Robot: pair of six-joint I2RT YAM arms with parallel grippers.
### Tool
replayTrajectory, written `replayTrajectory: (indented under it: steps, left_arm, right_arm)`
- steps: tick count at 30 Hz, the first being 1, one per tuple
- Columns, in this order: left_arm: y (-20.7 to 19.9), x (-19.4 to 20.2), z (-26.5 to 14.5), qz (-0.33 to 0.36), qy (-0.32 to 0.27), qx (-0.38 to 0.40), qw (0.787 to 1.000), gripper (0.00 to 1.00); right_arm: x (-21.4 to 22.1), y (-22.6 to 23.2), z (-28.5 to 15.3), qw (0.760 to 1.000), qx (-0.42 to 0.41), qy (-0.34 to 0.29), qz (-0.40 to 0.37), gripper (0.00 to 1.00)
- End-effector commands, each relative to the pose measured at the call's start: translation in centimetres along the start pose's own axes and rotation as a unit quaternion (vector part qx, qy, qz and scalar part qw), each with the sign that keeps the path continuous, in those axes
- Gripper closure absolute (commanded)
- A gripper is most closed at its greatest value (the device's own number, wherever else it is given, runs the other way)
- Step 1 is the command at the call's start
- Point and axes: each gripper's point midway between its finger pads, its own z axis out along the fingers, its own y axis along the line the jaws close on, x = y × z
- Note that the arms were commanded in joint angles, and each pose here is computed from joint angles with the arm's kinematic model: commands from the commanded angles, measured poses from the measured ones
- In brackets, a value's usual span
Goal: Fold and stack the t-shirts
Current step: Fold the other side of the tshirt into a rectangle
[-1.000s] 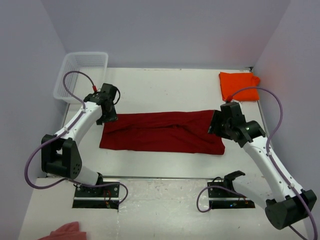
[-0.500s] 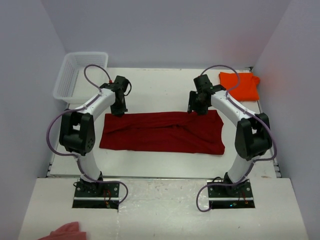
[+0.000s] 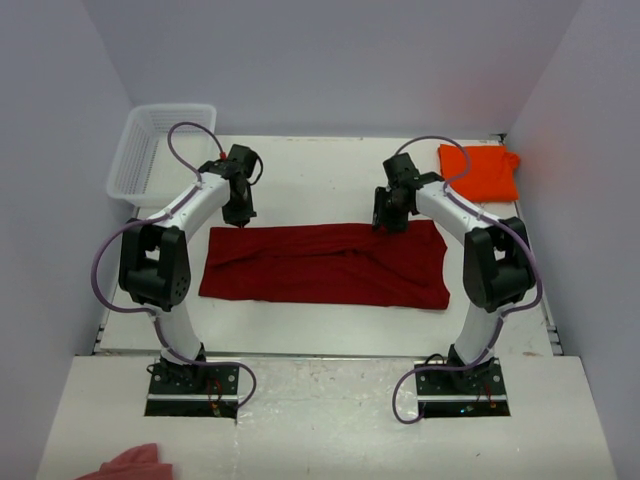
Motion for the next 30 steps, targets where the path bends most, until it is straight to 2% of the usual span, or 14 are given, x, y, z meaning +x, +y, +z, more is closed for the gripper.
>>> replayTrajectory:
  steps: [1, 19, 26, 27, 30]
  left_arm:
    - [-0.6, -0.8, -0.7, 0.01, -0.015, 0.014, 1.0, 1.0]
    - [-0.3, -0.1, -0.5, 0.011, -0.012, 0.012, 1.0, 1.0]
    - [-0.3, -0.1, -0.6, 0.01, -0.016, 0.013, 1.0, 1.0]
    - [-0.2, 0.0, -0.5, 0.011, -0.015, 0.012, 1.0, 1.0]
    - [-0.2, 0.2, -0.6, 0.011, -0.015, 0.013, 1.0, 1.0]
  right_arm:
    - [-0.1, -0.2, 0.6, 1.0, -0.003, -0.004, 0.0, 0.56]
    - [1.6, -1.0, 2.7, 1.0, 0.001, 0.013, 0.003, 0.61]
    - [1.3, -0.9, 2.7, 1.0, 0.0, 0.009, 0.004, 0.83]
    - [1.2, -0.8, 2.4, 1.0, -0.003, 0.006, 0.002, 0.91]
    - [1.2, -0.8, 1.8, 1.0, -0.006, -0.001, -0.003, 1.0]
